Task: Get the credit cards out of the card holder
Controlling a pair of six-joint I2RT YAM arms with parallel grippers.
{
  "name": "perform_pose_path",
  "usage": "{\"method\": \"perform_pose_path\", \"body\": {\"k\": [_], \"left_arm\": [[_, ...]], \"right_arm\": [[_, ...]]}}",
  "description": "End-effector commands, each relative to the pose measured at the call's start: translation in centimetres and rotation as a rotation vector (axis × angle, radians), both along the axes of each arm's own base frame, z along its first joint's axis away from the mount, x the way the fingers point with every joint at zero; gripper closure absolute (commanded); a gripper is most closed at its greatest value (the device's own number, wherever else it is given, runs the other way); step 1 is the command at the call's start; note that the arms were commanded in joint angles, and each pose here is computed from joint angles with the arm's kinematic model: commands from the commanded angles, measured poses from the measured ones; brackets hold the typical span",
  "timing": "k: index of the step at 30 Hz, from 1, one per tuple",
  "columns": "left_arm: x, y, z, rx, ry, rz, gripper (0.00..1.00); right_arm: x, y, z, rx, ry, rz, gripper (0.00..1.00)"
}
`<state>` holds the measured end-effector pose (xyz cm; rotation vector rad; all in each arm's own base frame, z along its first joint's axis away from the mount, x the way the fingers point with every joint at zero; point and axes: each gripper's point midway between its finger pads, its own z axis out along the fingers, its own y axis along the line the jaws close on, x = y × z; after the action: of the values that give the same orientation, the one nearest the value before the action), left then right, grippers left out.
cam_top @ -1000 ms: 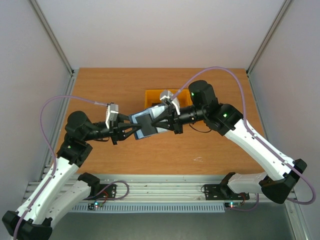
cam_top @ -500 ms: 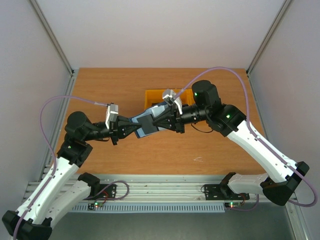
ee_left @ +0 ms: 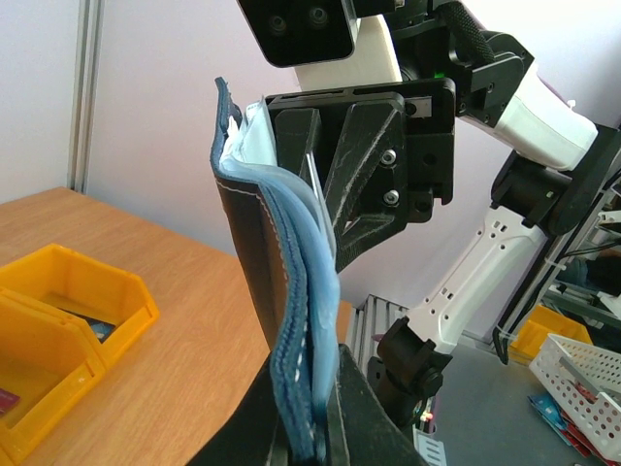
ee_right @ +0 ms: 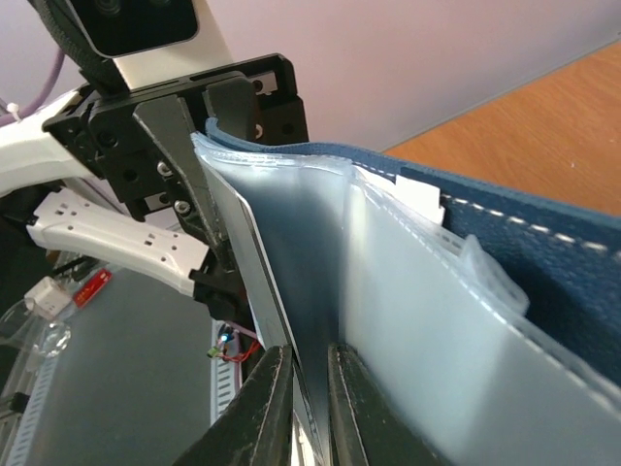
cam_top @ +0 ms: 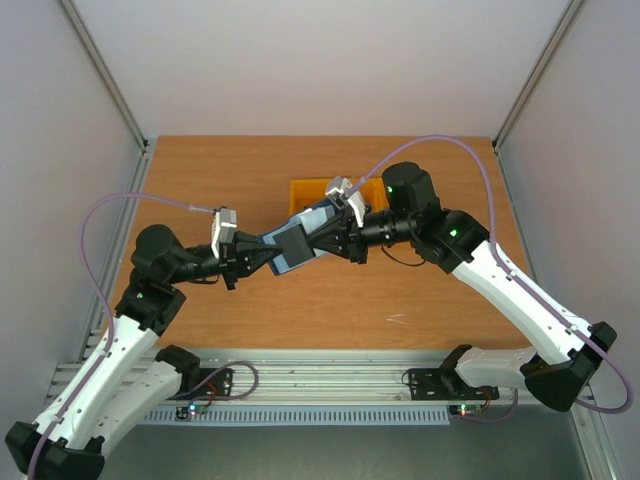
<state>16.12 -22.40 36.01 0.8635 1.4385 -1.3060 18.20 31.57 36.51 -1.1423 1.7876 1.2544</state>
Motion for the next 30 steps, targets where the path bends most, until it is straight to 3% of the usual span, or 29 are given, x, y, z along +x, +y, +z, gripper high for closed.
{"method": "perform_pose_path", "body": {"k": [1,5,17,23,30], "left_arm": [[-0.9,0.1,1.3,-0.035,-0.082,-0.026,1.00],[-0.9,0.1,1.4,-0.036,-0.087,-0.025,1.00],[-0.9,0.0,1.5,-0.046,-0.092,-0.034,1.00],[-0.7,0.0,1.5,-0.046,-0.090,-0.027,1.00],[-0.5,0.0,1.0,-0.041,-0.080,-0.022,0.93]], "right_arm": [[1.6,0.2,-0.2,-0.015,-0.026,-0.064,0.88],[2.5,0.0,-0.4,-0.041,-0.054,-0.113,0.88],[0.4,3.0,0.4,0.008,-0.085,0.035,0.81],[0.0,2.1,0.7,0.030,-0.079,0.040,0.99],[-0.4,0.6,1.7,0.068,-0.064,0.029,0.99]]}}
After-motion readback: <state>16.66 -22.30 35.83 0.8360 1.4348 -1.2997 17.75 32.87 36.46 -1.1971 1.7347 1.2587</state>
